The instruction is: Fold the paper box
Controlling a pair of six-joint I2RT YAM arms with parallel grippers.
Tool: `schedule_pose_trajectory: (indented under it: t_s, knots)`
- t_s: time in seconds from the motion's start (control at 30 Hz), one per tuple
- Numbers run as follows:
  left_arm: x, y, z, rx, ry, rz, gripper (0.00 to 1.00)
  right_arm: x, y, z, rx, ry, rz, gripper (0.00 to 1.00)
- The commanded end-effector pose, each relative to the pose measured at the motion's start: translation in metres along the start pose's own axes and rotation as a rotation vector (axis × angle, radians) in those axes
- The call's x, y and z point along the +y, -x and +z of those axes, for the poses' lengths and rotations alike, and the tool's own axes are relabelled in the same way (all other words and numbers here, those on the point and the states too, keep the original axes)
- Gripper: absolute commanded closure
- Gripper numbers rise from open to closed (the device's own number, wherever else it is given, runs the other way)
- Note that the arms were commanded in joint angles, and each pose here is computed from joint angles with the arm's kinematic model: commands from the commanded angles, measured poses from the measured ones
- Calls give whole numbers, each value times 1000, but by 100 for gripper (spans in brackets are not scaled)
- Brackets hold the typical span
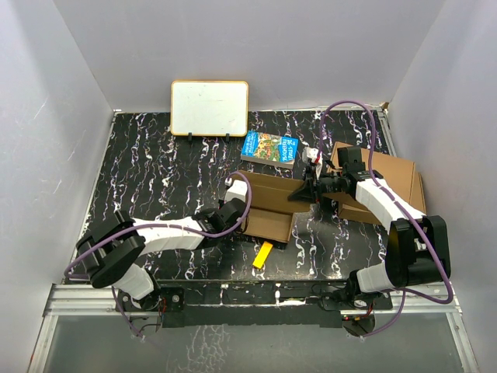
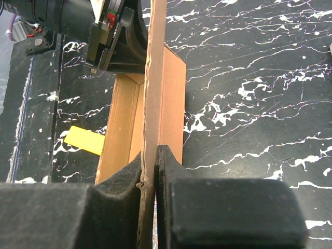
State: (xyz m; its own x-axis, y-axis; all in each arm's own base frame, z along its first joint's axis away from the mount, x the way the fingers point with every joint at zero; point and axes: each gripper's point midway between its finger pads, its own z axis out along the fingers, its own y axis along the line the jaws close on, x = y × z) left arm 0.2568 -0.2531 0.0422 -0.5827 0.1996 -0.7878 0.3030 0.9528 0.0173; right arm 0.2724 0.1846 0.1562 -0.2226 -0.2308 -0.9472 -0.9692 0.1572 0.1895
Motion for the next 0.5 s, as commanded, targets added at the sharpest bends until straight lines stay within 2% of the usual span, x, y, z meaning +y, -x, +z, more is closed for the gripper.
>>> schedule_pose_trajectory:
  t_s: [0.0, 0.07, 0.3, 0.33, 0.47]
  knots:
    - [8, 2, -1, -4, 57, 31, 91, -3, 8, 0, -23, 3, -59, 92]
    - [12, 3, -1, -13, 78, 50, 99, -3, 8, 0, -24, 3, -60, 92]
    - [15, 5, -1, -18, 104, 82, 100, -3, 9, 0, -25, 5, -60, 92]
    - [13, 7, -2, -25, 97, 76, 99, -3, 9, 0, -25, 4, -61, 92]
    - [10, 20, -5, -54, 88, 52, 82, -3, 8, 0, -24, 6, -60, 92]
